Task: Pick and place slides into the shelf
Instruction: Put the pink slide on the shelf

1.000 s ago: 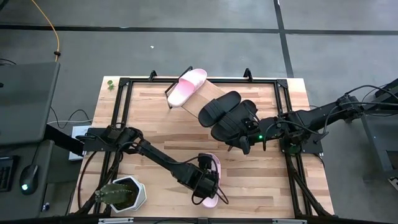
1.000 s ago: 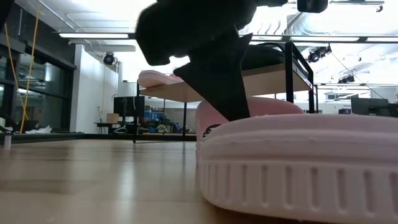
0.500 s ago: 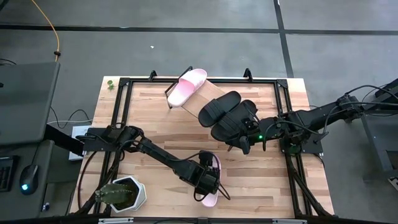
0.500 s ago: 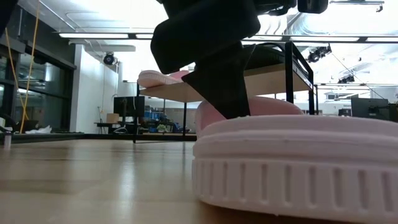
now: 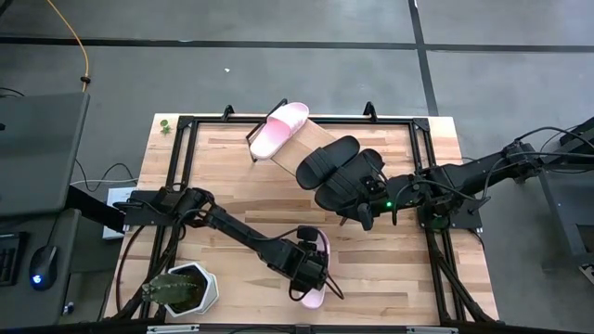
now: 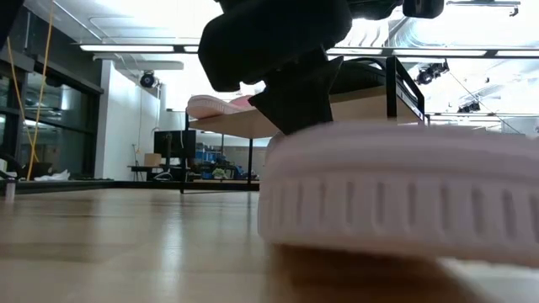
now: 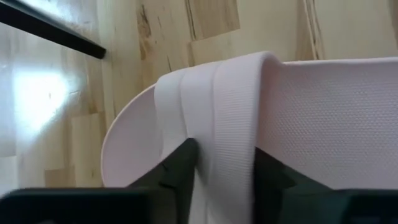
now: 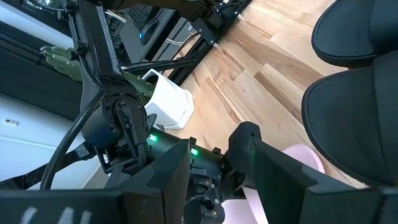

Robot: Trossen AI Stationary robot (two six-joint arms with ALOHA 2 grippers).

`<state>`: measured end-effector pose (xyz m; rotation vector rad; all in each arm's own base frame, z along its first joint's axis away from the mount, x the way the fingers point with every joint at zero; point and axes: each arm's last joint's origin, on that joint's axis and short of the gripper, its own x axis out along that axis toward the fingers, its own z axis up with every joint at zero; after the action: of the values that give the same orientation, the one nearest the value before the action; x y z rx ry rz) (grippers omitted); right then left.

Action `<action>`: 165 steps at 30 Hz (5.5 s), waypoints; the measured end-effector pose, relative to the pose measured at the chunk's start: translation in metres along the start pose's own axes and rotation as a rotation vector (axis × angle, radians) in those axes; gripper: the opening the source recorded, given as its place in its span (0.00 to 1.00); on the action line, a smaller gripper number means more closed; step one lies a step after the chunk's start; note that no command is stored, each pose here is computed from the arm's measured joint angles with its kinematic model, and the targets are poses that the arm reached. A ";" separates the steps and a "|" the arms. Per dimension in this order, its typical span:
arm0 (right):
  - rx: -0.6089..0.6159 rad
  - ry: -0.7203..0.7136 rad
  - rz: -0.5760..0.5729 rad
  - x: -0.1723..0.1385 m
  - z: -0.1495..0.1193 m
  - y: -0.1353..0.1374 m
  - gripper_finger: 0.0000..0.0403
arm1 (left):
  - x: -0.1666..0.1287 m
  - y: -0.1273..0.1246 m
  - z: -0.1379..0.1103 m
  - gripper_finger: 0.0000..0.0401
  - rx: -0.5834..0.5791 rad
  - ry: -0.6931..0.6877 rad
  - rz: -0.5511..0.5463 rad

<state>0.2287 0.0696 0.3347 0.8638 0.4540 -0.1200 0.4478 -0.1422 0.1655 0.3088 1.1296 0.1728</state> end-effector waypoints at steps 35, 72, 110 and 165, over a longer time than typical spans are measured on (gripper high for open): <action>-0.015 -0.022 -0.015 0.000 0.001 -0.001 0.39 | -0.057 0.005 0.013 0.01 0.066 0.104 0.025; 0.017 -0.020 -0.001 0.000 0.001 0.001 0.39 | -0.174 0.067 0.015 0.00 0.238 0.083 0.199; 0.043 -0.027 0.031 -0.001 -0.001 0.005 0.39 | -0.176 0.259 0.006 0.00 0.150 -0.006 0.182; 0.132 -0.235 -0.036 0.000 0.012 0.002 0.39 | -0.309 0.282 -0.141 0.00 -0.110 -0.287 0.026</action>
<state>0.2332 0.0616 0.3434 0.9576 0.2436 -0.2843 0.1956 0.0564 0.4682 0.2418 0.8290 0.2054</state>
